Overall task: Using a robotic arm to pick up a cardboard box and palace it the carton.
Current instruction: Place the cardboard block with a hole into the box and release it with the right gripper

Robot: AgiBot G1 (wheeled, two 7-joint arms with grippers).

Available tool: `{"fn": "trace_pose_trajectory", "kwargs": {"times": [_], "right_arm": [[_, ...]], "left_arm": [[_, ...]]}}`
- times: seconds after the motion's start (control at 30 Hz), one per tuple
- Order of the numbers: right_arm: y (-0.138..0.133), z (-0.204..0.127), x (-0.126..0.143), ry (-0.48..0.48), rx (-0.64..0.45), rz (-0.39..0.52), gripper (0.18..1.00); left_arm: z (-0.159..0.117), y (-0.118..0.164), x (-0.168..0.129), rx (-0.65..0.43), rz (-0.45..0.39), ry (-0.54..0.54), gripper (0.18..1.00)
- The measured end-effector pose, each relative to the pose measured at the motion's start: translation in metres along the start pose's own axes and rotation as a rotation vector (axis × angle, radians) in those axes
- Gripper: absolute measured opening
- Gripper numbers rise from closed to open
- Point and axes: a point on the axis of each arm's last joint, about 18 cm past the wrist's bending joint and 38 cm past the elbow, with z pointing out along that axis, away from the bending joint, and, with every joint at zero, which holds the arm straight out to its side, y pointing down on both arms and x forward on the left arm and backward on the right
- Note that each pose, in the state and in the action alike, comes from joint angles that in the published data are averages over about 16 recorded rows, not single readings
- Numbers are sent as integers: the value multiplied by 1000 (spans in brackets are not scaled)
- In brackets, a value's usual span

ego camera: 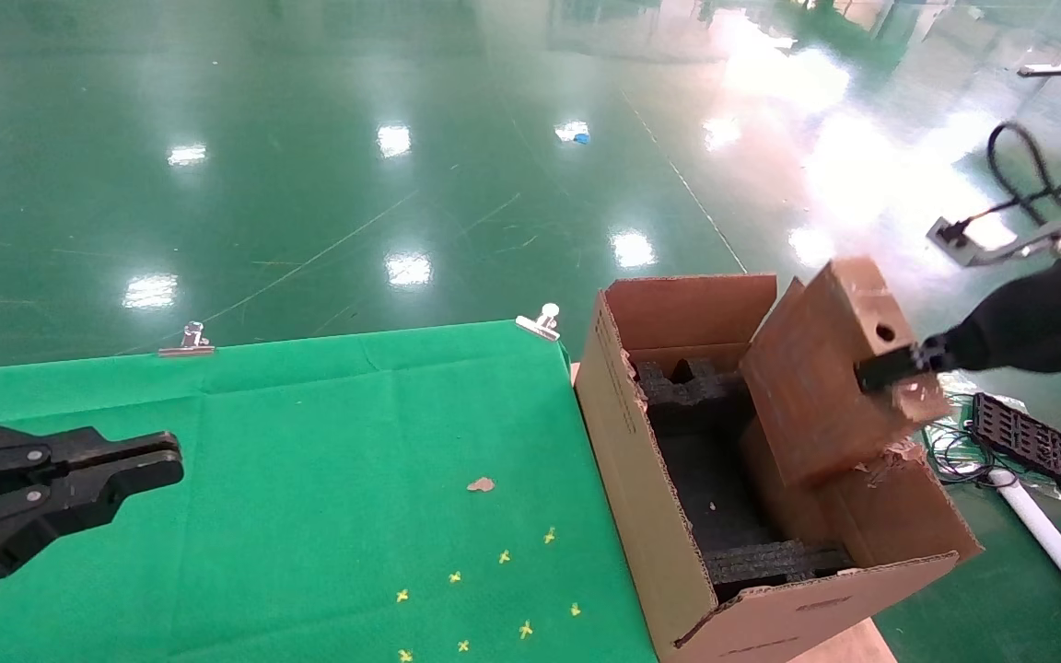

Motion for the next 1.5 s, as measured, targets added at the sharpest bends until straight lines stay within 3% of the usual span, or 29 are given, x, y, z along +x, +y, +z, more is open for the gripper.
{"fn": "trace_pose_trajectory", "kwargs": {"times": [0.43,0.63,1.17,1.5], "right_arm": [[25,46,18,75,-117,54,320],[31,69,20,99,-147,66,319],[53,149,17,125,-134,41,314],[65,179,12,114,-120,29,310]], "left_arm": [[0,0,0,0,0,0,312],[0,0,0,0,0,0,418],[0,0,0,0,0,0,810],[0,0,0,0,0,0,948]]}}
